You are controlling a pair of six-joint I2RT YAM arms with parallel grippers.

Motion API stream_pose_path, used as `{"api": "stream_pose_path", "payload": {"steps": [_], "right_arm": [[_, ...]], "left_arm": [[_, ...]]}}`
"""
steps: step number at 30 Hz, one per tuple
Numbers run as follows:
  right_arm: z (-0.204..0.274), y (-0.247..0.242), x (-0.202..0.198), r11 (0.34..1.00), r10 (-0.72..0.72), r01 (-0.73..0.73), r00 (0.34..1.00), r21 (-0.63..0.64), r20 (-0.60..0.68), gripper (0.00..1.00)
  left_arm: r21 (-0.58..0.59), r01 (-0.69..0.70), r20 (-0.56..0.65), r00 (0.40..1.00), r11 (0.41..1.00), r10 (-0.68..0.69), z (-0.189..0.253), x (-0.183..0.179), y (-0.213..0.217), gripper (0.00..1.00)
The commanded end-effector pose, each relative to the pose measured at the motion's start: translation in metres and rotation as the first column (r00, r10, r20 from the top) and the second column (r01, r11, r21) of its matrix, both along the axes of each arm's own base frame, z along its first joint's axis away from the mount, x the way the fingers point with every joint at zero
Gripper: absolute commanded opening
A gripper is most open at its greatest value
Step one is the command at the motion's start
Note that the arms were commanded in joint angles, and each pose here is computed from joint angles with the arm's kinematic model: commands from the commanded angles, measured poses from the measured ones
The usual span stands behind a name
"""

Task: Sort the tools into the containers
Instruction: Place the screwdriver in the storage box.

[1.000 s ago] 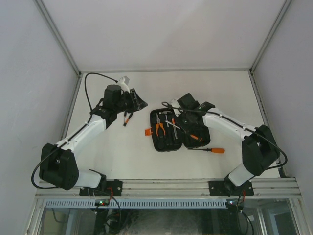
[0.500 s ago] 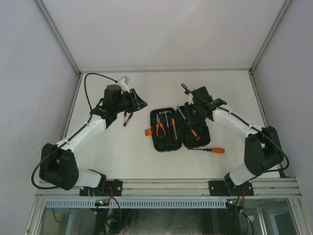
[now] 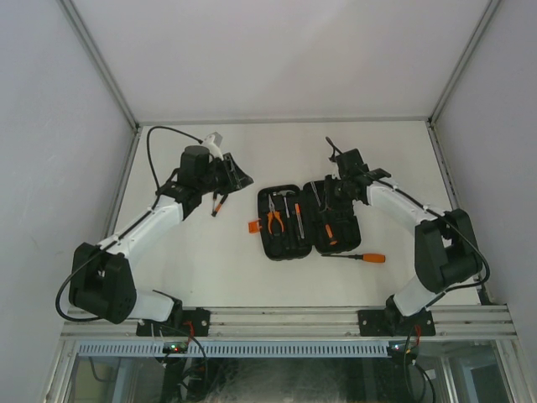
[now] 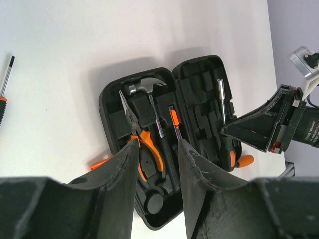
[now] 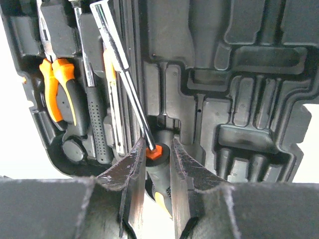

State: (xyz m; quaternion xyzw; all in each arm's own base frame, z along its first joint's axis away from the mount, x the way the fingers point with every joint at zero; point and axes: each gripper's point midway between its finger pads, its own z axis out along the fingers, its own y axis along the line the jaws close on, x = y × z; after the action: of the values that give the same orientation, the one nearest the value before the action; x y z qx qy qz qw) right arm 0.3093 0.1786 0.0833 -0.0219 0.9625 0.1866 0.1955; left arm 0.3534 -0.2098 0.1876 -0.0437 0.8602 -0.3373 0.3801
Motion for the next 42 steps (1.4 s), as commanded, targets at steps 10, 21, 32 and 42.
{"api": "stream_pose_path", "payload": {"steps": [10, 21, 32, 42], "right_arm": [[-0.024, 0.008, 0.004, 0.998, -0.053, 0.054, 0.995, 0.017, -0.087, 0.0], [-0.04, 0.012, 0.009, 0.993, -0.111, 0.116, 0.984, 0.028, -0.138, 0.0], [-0.046, -0.001, 0.001, 0.991, -0.133, 0.127, 0.977, -0.044, -0.169, 0.08], [-0.028, -0.009, 0.002, 0.988, -0.148, 0.142, 0.983, -0.062, -0.106, 0.26]], "left_arm": [[-0.005, -0.018, -0.047, 0.999, 1.0, 0.018, -0.016, -0.002, 0.003, 0.41], [-0.007, -0.018, -0.066, 0.998, 1.0, 0.018, -0.022, -0.004, 0.002, 0.4], [0.004, -0.03, -0.077, 0.997, 1.0, 0.03, -0.027, -0.004, 0.004, 0.4], [0.087, -0.096, -0.082, 0.991, 0.992, 0.103, -0.037, -0.005, 0.022, 0.45]]}}
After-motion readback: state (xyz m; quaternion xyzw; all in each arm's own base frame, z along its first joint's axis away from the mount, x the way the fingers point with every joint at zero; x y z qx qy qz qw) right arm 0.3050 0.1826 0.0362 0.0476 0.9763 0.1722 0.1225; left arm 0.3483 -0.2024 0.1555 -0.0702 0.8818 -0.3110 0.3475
